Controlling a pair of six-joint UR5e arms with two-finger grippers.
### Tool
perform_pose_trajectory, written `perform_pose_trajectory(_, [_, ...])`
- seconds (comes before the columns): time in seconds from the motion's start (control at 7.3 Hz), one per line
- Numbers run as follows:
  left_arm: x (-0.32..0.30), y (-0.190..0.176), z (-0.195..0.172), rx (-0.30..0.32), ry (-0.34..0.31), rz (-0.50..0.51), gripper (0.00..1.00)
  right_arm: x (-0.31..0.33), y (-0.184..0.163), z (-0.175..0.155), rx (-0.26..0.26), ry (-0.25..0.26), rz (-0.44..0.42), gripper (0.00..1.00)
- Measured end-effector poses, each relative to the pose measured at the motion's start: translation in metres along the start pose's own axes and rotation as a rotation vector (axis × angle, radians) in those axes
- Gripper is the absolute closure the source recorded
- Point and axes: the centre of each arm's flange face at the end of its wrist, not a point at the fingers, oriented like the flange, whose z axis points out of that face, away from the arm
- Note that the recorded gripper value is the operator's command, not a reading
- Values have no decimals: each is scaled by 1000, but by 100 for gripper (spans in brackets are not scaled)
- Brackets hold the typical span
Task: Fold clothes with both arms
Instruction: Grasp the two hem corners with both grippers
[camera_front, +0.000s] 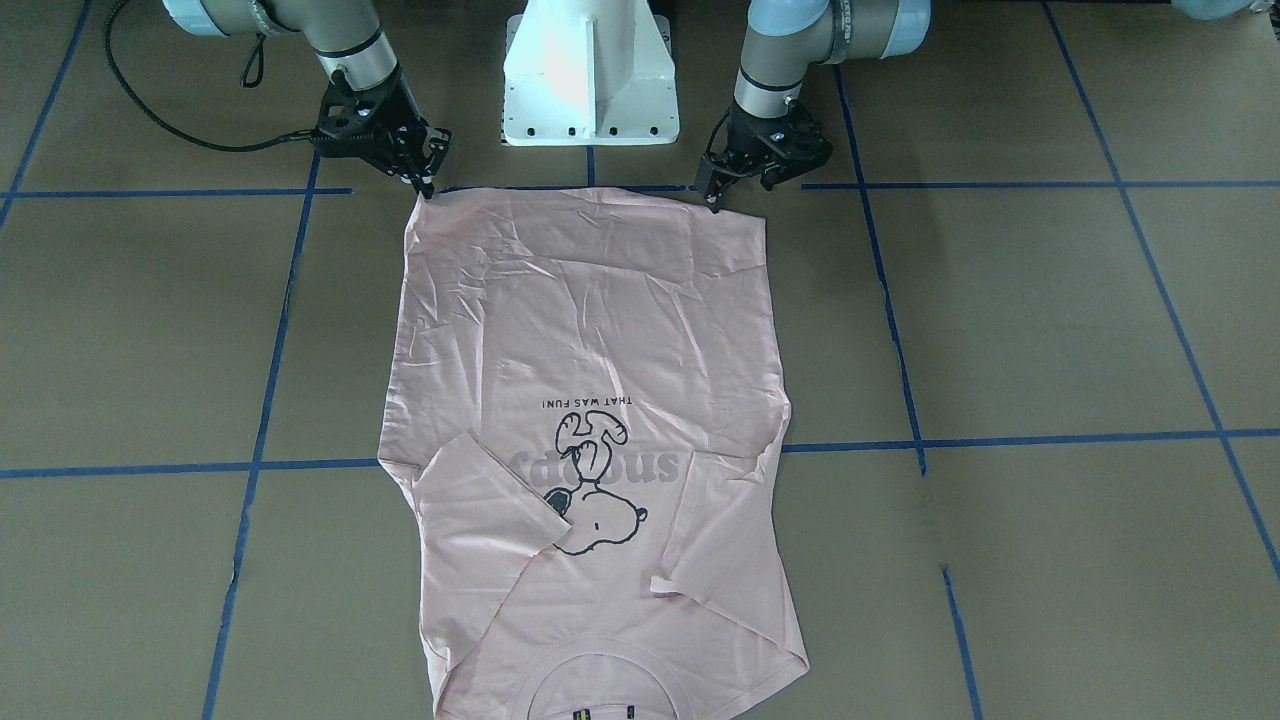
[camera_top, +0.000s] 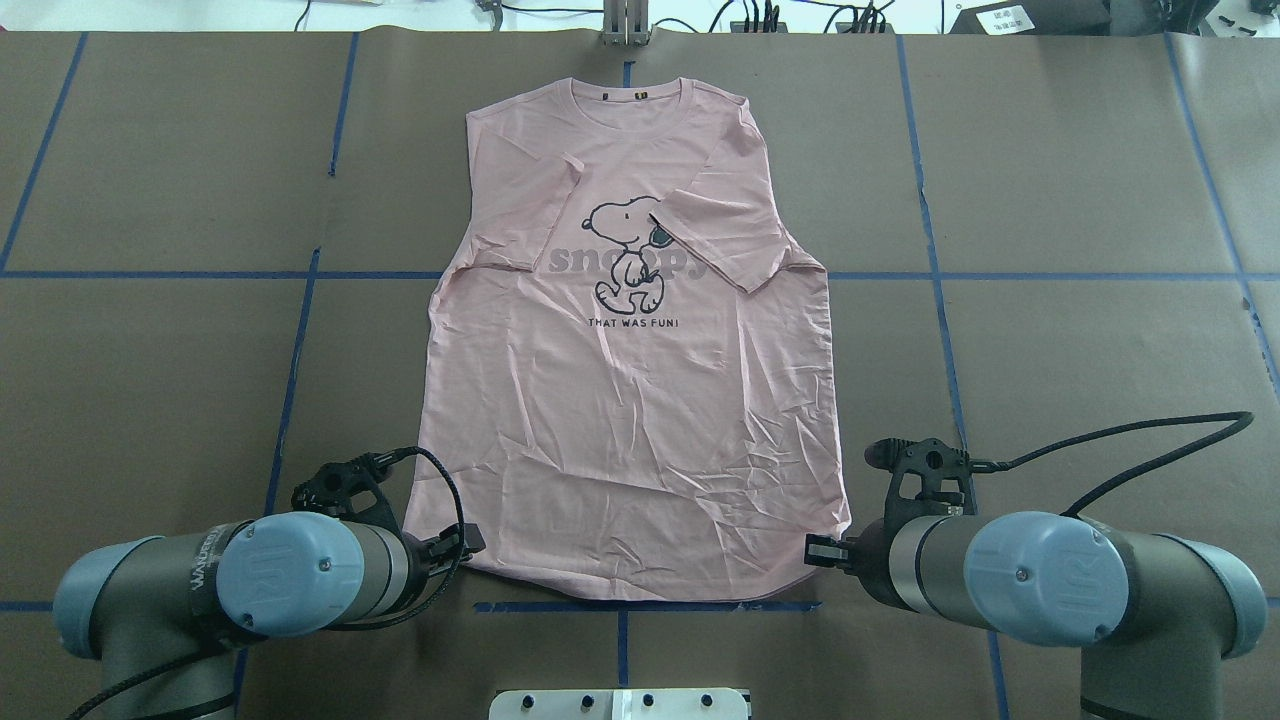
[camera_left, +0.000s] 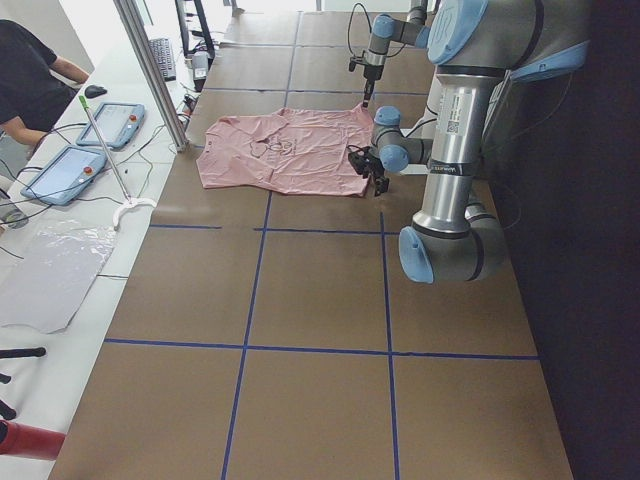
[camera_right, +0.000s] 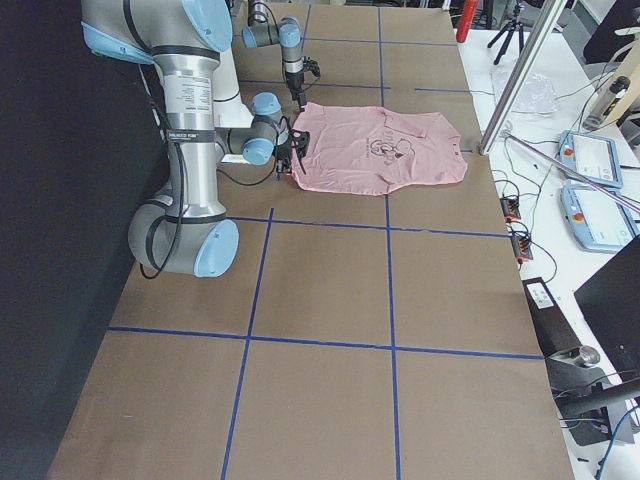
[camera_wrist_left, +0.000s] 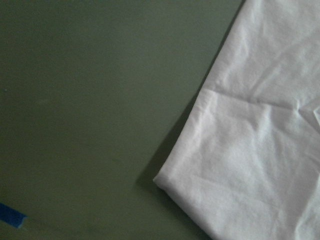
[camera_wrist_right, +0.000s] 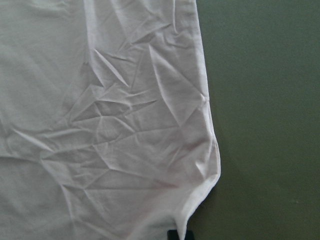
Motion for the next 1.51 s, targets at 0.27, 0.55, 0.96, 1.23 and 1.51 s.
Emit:
perform_pose_trajectory(0.27, [7,-4,3,8,3,-6,0,0,0,0,0,0,0,100])
perform_pose_trajectory(0.55, [16,-6,8,14,5,-11,4,1,0,0,1,2,0,100])
perform_pose_trajectory(0.96, [18,-9,11,19,2,-15,13,2,0,1,0,4,1,100])
perform_pose_trajectory(1.23, [19,-10,8,18,7,-20,28,2,-1,0,1,3,1,100])
perform_pose_trajectory(1.51, [19,-10,7,18,6,-26,68,1,-1,-1,2,0,1,100])
